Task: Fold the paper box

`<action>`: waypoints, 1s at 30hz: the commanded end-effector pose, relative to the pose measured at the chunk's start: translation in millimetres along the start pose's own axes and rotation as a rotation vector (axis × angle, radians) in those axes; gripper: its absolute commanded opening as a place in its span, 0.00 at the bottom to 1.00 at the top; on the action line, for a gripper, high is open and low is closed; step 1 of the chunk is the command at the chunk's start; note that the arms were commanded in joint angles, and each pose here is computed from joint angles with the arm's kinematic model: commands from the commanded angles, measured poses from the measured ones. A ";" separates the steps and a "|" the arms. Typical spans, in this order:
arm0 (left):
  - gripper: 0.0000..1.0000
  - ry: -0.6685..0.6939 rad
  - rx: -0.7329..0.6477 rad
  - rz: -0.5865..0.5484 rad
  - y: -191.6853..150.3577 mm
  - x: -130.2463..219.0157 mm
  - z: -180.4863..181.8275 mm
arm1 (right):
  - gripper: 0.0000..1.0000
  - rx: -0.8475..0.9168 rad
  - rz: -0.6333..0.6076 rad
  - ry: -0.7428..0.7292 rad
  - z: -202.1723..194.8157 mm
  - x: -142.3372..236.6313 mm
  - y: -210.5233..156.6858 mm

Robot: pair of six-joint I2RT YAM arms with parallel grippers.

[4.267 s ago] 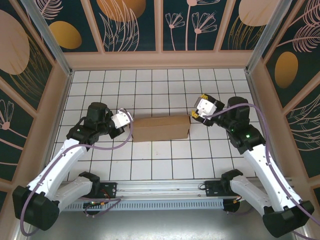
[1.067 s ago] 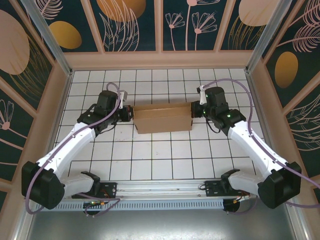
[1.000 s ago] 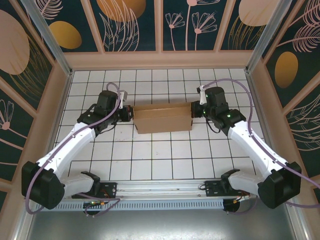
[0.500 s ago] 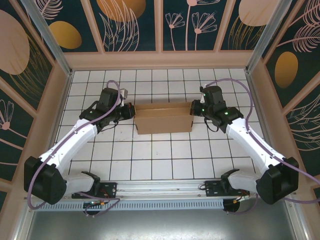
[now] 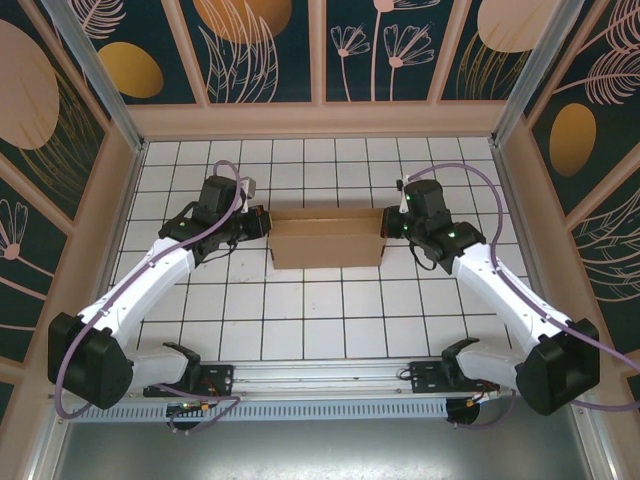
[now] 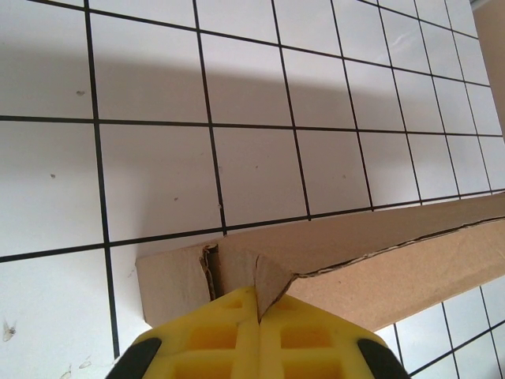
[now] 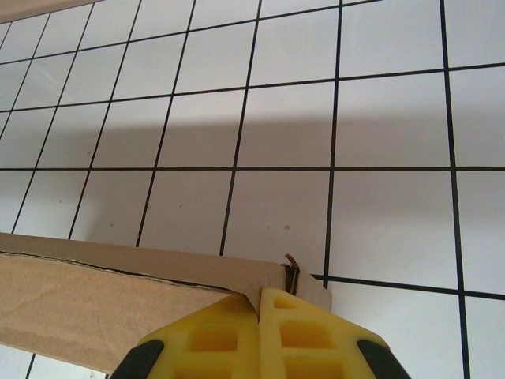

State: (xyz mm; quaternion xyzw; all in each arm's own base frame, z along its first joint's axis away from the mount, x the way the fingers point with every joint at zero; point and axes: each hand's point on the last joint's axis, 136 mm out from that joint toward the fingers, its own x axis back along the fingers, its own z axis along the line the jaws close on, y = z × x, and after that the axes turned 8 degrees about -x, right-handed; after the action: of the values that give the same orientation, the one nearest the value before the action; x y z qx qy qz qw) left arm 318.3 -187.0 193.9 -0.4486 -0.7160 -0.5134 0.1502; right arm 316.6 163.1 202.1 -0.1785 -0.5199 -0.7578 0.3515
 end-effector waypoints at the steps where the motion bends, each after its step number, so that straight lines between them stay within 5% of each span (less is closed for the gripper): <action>1: 0.00 0.034 0.008 0.039 -9.8 0.3 5.5 | 0.00 0.020 -0.004 -0.013 -2.3 0.7 -4.7; 12: 0.00 0.182 -0.112 0.058 -7.8 11.4 27.8 | 0.00 0.080 0.003 -0.041 -4.9 2.2 -4.7; 30: 0.00 0.108 -0.039 0.063 -20.8 -4.8 23.1 | 0.00 0.068 0.022 -0.039 -5.1 -2.9 -9.7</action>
State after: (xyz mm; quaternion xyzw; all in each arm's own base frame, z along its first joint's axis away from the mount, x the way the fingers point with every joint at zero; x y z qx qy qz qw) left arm 320.2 -179.1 191.7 -0.4338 -0.6932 -0.5541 0.1556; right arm 314.0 167.9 201.9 -0.1662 -0.5444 -0.7400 0.3584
